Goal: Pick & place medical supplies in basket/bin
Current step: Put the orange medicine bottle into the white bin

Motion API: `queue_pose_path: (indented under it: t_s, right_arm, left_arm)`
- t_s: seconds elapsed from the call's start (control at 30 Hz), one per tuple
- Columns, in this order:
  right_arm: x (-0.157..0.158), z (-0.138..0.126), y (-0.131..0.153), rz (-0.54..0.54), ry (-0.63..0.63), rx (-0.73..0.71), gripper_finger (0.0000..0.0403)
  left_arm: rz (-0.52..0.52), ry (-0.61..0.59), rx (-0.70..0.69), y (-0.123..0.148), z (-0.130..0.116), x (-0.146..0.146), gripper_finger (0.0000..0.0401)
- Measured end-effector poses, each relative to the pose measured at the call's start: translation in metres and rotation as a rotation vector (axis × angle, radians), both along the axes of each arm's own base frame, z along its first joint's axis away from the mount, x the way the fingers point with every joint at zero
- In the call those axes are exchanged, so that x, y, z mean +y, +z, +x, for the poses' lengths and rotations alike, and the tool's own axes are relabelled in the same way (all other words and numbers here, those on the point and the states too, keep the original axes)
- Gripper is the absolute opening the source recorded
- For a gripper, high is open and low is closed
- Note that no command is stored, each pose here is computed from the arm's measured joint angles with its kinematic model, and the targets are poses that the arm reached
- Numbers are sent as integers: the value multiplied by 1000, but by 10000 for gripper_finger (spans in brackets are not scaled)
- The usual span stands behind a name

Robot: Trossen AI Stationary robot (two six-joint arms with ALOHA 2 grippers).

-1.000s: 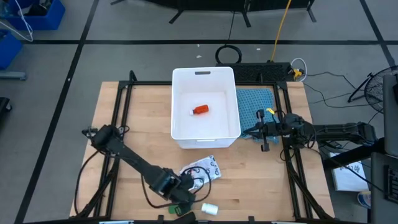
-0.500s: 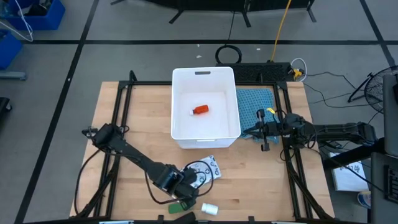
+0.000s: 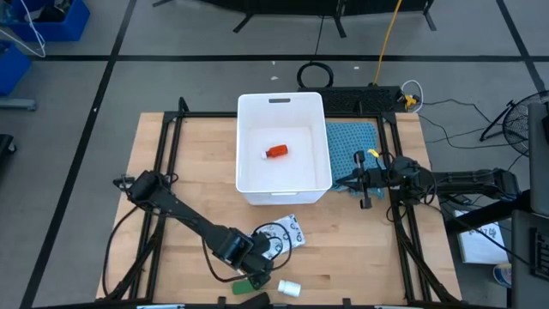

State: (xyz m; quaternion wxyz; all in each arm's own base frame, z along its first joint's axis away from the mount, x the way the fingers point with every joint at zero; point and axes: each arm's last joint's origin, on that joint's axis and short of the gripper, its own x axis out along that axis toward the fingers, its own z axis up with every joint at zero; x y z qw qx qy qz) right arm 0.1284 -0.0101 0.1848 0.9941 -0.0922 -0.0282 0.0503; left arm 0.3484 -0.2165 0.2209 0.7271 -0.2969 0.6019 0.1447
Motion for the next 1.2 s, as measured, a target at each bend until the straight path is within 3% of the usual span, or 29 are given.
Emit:
queue_pose_path:
  t_s: [0.27,0.53,0.77,1.0,1.2]
  right_arm:
    - [0,0,0,0,0,0,1]
    - [0,0,0,0,0,1,1]
    - [0,0,-1,1,0,8,1]
    - [0,0,-1,-16,-5,8,1]
    - [0,0,-1,-17,-5,7,1]
  left_arm:
    - [-1,4,80,-23,-9,3,385]
    - [-64,-6,13,-43,-8,1,386]
    - [-21,-2,75,-66,-20,9,386]
    - [8,-53,68,-71,-22,12,385]
    - [29,-162,4,-69,-17,10,341]
